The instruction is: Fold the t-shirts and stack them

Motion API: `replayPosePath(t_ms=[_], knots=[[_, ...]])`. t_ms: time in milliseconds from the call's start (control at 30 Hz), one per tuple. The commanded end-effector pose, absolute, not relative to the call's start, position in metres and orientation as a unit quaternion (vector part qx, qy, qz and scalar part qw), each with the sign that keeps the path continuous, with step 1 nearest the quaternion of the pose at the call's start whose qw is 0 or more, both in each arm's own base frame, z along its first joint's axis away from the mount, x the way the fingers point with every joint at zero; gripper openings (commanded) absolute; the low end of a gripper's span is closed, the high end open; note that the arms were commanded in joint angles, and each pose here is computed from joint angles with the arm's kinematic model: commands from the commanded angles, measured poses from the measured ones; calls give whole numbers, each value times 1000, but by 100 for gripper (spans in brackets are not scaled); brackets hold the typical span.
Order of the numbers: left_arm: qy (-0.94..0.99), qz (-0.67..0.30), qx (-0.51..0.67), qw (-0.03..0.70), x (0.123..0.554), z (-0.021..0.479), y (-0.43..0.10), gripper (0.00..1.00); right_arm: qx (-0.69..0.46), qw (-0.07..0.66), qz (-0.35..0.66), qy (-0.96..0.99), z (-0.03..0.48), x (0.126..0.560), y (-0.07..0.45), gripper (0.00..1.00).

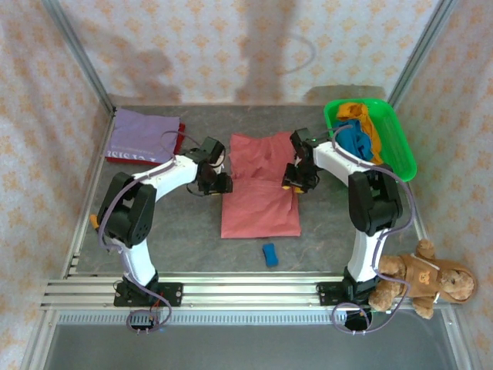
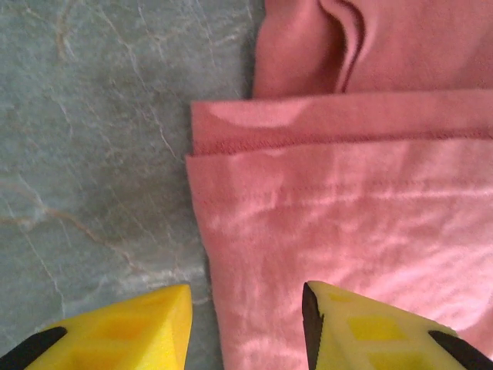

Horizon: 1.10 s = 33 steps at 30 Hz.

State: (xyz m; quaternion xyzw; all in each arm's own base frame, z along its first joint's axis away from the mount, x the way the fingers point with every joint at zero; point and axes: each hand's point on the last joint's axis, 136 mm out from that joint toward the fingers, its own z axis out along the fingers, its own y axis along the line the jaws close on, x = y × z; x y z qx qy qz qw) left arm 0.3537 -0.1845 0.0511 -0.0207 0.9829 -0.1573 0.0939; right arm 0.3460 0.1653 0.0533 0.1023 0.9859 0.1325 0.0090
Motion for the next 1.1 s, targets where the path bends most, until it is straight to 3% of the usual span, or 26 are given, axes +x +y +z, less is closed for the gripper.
replayPosePath(t_ms=[0,167,300,467,600,867,1067], knots=[[982,-159,-8,100,367,49,-186,43,96,15,144,985,53,359,169,34],[984,-156,-9,91,373,33,-189,41,96,5,150,984,43,364,175,33],[982,-163,-8,90,380,27,-194,31,91,0,151,984,40,368,176,31],[980,-178,-10,89,382,28,-199,10,88,-3,157,984,41,369,178,14],[980,-173,-7,99,381,41,-196,0,87,0,159,983,50,367,178,0],[967,-192,-11,167,379,103,-192,0,110,47,164,979,79,349,165,0],[963,-214,-4,163,382,120,-203,0,127,72,156,977,90,343,153,0]])
